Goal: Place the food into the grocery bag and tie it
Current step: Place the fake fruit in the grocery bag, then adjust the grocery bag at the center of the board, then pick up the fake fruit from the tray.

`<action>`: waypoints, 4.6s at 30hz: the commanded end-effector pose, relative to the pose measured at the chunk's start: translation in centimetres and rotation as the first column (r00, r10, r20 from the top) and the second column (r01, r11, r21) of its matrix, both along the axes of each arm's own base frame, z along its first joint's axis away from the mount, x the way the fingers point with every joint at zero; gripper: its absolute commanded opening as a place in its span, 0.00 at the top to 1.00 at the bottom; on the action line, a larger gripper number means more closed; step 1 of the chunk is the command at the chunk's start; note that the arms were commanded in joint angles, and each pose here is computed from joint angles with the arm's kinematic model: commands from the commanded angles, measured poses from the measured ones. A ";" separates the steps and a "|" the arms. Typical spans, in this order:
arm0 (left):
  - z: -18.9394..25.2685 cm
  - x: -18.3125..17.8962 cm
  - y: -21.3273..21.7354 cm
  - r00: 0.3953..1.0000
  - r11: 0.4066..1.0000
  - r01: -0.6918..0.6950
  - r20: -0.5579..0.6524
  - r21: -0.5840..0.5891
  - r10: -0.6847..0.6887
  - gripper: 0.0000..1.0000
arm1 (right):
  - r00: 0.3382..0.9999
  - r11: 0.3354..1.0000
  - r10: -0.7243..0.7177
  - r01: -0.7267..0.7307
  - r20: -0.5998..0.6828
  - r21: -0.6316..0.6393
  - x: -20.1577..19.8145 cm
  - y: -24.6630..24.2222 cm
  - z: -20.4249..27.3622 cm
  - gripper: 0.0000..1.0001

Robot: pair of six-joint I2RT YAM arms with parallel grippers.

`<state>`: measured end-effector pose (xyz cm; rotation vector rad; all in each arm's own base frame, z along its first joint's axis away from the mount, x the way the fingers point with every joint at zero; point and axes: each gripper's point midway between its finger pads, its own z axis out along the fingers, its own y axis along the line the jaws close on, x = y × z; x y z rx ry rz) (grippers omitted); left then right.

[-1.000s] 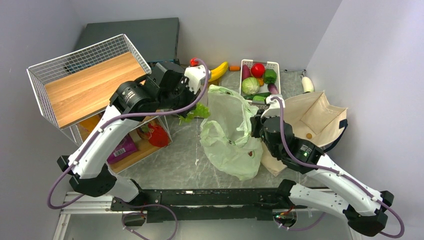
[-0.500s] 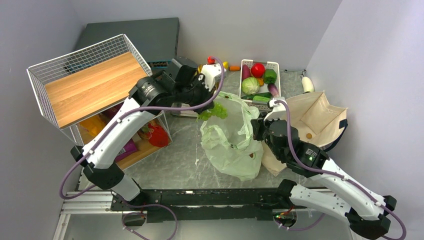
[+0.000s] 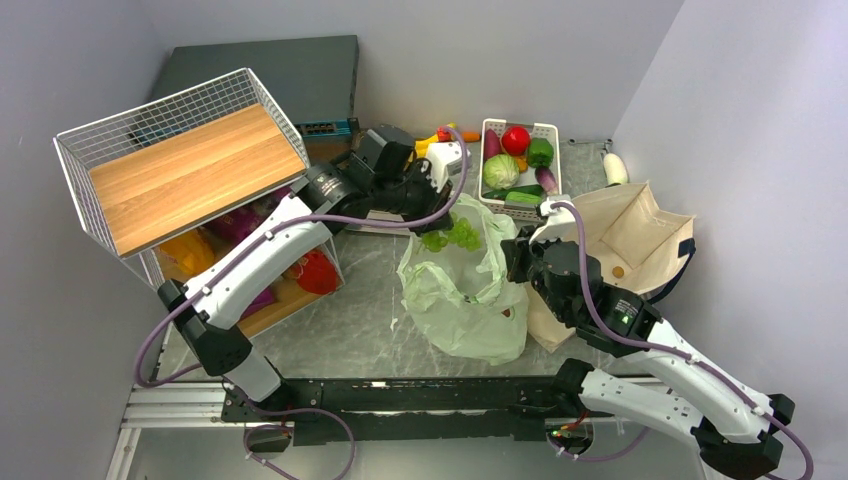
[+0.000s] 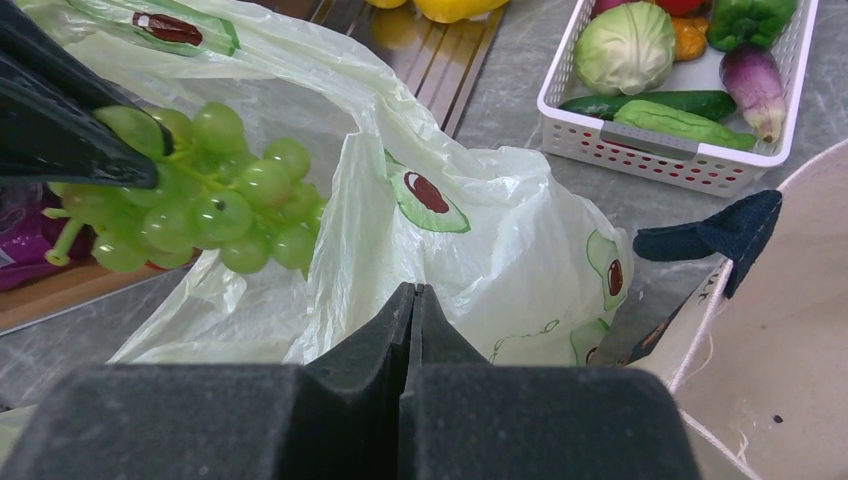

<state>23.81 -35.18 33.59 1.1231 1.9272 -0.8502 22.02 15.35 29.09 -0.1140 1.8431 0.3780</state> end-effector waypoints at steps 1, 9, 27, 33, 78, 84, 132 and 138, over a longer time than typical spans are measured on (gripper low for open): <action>1.1 -0.1 -1.7 0.999 0.995 0.037 0.009 -0.095 -0.036 1.00 | 1.000 0.999 0.005 -0.006 0.028 0.033 -0.1 0.0 0.9 1.00; -0.1 0.1 -2.6 0.999 0.994 0.037 -0.026 -0.106 -0.040 0.36 | 1.000 0.999 0.004 -0.005 0.020 0.033 -0.2 -0.1 0.7 1.00; 0.2 -0.6 4.3 0.970 0.969 -0.243 0.013 -0.041 0.243 0.08 | 1.000 0.999 -0.007 0.007 -0.004 0.039 -0.2 -0.1 -0.2 1.00; -3.6 -3.1 8.1 0.946 0.946 -0.322 -0.038 -0.028 0.321 0.01 | 1.000 1.000 -0.002 0.002 -0.007 0.029 -0.3 -0.1 -0.4 1.00; -17.7 -17.0 4.2 0.977 0.996 0.075 -0.198 -0.045 -0.083 0.82 | 0.995 0.995 -0.091 0.089 -0.040 -0.042 1.6 0.2 -1.8 1.00; -20.2 -19.4 2.8 0.971 0.990 0.126 -0.213 0.060 -0.111 0.76 | 0.994 0.994 -0.096 0.092 -0.054 -0.058 1.4 -0.1 -2.8 1.00; 8.4 8.7 2.4 0.878 0.912 -0.386 0.249 -0.137 0.408 0.01 | 0.986 0.997 -0.077 0.080 -0.148 0.017 -2.2 -2.5 -5.7 1.00; 6.6 14.9 1.1 0.856 0.895 -0.429 0.262 -0.121 0.445 0.01 | 0.973 0.995 -0.027 0.049 -0.231 0.091 -3.6 -1.6 -7.9 1.00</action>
